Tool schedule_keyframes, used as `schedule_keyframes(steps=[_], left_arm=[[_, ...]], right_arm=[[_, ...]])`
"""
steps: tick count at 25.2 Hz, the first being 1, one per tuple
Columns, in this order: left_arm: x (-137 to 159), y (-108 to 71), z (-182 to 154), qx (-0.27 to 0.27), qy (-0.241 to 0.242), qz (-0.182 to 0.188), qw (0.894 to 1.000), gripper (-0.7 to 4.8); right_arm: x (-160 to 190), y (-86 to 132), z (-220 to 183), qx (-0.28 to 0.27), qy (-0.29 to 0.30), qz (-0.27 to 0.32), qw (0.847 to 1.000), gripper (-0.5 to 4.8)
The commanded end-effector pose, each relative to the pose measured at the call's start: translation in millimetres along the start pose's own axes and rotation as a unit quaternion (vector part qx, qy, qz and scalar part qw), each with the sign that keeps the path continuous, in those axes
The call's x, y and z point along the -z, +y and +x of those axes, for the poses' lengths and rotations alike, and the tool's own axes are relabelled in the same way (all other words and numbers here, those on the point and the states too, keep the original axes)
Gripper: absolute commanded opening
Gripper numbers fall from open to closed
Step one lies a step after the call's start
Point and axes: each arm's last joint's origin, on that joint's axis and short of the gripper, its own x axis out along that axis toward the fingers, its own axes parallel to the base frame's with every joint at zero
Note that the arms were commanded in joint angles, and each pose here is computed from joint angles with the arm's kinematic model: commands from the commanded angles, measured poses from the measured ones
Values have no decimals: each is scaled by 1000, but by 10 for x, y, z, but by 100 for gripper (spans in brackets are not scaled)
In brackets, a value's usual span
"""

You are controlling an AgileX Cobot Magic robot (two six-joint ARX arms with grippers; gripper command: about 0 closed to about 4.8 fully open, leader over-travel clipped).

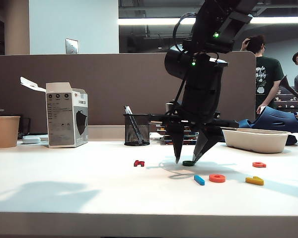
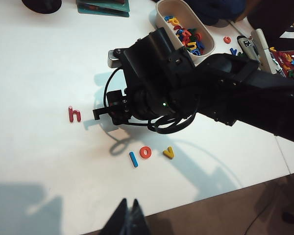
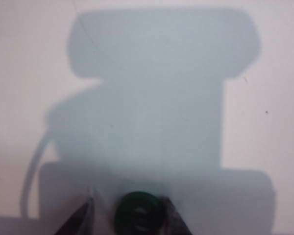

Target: Select the appropriate letters from the row of letter magnets placed on the table to arrange into the word "love".

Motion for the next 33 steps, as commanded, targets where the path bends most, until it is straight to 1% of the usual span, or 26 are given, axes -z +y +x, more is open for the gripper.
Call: schedule_keyframes(steps=[1,5,7,10,12,14,18,21,33], left_arm=[[-10,-3,-12,3,-4,-1,1000,-5],[-10,-3,-12,3,-4,-1,1000,-5],[-10,-3,-12,3,-4,-1,1000,-5],[-10,-3,-12,3,-4,-1,1000,-5],[-10,-3,-12,3,-4,-1,1000,-5],[-10,-3,-12,3,-4,-1,1000,-5],[-10,-3,-12,3,-4,-1,1000,-5],[-10,-3,-12,3,-4,-1,1000,-5],[-10,-3,-12,3,-4,-1,1000,-5]], right_arm=[[115,-36,75,19,50,-1,999,180],[116,-36,75,19,50,-1,999,180],[117,-36,74,19,51,-1,999,166],[122,-37,74,20,53,-1,998,164],[127,-39,73,21,56,-1,998,133],[128,-39,73,21,57,-2,998,125],[128,-39,73,21,56,-2,998,125],[127,-39,73,21,56,-2,998,103],[140,-45,71,24,63,-2,998,104]])
